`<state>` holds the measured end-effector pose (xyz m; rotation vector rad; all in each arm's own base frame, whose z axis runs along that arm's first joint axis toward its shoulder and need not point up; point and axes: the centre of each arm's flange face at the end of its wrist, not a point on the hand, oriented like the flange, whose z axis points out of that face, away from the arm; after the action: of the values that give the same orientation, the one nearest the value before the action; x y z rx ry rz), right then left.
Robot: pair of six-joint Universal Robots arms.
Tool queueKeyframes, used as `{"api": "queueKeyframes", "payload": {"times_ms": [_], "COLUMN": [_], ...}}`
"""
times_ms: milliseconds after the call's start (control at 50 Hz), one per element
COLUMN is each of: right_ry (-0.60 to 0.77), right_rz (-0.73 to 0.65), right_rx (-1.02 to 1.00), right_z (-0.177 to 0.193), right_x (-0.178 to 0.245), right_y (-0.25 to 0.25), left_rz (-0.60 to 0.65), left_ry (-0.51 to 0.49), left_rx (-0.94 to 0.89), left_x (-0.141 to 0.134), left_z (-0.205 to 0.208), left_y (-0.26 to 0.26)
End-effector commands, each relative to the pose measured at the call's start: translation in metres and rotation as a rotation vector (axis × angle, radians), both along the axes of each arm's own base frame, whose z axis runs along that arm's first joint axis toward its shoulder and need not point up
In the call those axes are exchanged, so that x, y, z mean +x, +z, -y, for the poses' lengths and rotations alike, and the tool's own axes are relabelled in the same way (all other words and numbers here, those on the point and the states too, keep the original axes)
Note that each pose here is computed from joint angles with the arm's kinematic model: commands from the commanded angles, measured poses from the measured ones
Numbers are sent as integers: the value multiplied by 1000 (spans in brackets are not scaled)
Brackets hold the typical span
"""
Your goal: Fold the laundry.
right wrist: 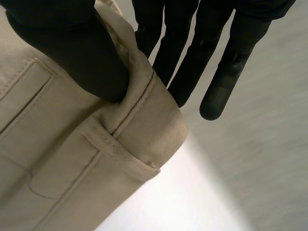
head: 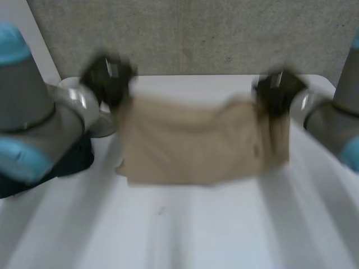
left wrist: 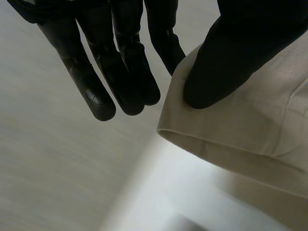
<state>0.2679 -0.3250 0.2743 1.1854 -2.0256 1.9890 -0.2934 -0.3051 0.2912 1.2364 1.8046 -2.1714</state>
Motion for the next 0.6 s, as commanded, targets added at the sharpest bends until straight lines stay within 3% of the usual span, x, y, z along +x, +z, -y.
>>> {"api": "queueKeyframes", "payload": {"times_ms": [20,100,220,380,480,600], "right_ry": [3,32,22,50,48,7], "right_rz": [641,673,573,394,190,-40], "right_rx": [-558,-715,-616,-293,2,224], "right_z": [42,37,35,27,5,-18], "right_x": [-5,-3,8,17,11,-13], "right_y": [108,109,79,5,-76,-124], "left_rz": [-528,-616,-526,-408,-319,-233], "left_ry": [-60,-96,-38,7,-30,-28], "left_rx": [-608,-578,-305,-7,180,315], "left_x": [-1,3,1,1,-4,7], "left_z": [33,37,48,39,12,-16], "left_y": [136,138,82,-8,-71,-115]}}
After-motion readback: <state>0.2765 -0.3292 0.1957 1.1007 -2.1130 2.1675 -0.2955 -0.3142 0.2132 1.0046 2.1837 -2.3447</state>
